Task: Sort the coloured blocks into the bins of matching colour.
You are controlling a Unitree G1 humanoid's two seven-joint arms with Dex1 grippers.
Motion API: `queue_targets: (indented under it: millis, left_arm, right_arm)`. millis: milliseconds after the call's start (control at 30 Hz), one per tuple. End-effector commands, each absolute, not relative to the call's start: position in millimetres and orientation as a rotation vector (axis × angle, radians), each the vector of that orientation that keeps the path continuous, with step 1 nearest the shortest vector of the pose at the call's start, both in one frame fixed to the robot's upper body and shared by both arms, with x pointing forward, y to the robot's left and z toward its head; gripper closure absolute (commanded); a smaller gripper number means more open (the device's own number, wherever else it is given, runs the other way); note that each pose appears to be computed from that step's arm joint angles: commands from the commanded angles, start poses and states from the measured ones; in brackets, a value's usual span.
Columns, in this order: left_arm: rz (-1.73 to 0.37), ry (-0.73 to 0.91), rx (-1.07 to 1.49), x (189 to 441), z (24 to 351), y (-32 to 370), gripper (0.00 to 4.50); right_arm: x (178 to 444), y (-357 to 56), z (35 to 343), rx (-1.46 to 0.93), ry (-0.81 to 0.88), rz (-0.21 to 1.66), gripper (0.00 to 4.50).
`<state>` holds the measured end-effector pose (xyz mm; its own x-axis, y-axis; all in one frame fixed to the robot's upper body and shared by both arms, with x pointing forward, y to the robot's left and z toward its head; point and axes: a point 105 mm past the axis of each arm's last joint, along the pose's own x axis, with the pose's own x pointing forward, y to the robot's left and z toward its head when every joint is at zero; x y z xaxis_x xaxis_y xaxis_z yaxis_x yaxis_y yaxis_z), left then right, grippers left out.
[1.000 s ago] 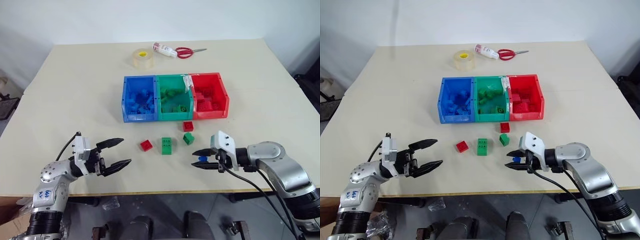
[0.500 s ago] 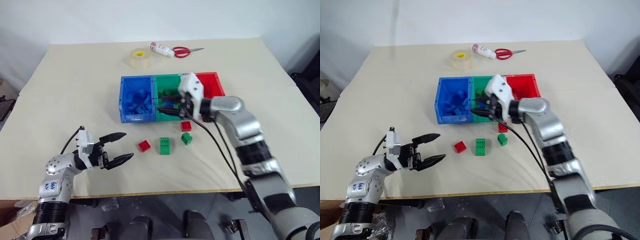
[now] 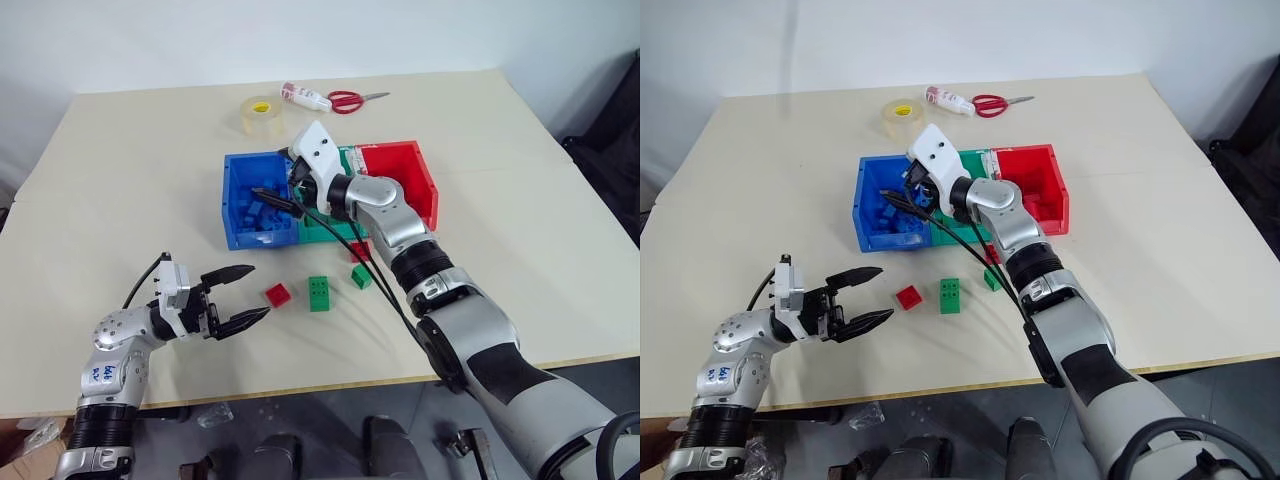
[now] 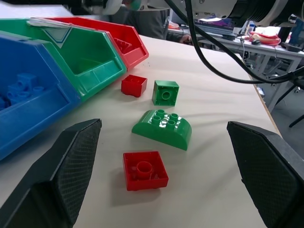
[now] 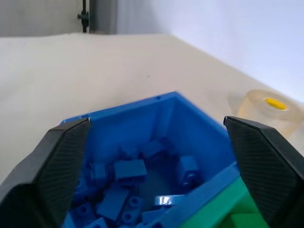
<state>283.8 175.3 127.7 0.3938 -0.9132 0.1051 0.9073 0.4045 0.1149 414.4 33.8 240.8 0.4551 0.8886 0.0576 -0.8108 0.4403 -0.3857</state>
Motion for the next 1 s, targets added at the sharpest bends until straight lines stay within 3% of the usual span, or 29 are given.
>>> queue_targets:
  millis: [33, 300, 700, 833, 1000]
  left_arm:
    - [-1.15, -0.192, 0.065, 284, 135, 177, 0.0]
    - [-1.173, -0.169, 0.065, 288, 131, 178, 0.0]
    - [-1.182, -0.143, 0.074, 296, 127, 189, 0.0]
    - [-1.192, -0.146, 0.074, 299, 128, 186, 0.0]
    - [-1.21, -0.15, 0.077, 302, 129, 182, 0.0]
  right_arm:
    - [389, 18, 245, -0.354, -0.34, 1.22, 0.01]
    - [338, -60, 208, -0.363, -0.15, 1.327, 0.01]
    - [269, -203, 151, -0.365, 0.321, 1.013, 0.01]
    - [264, -218, 154, -0.379, 0.336, 0.95, 0.01]
    - [267, -209, 152, -0.365, 0.32, 0.969, 0.01]
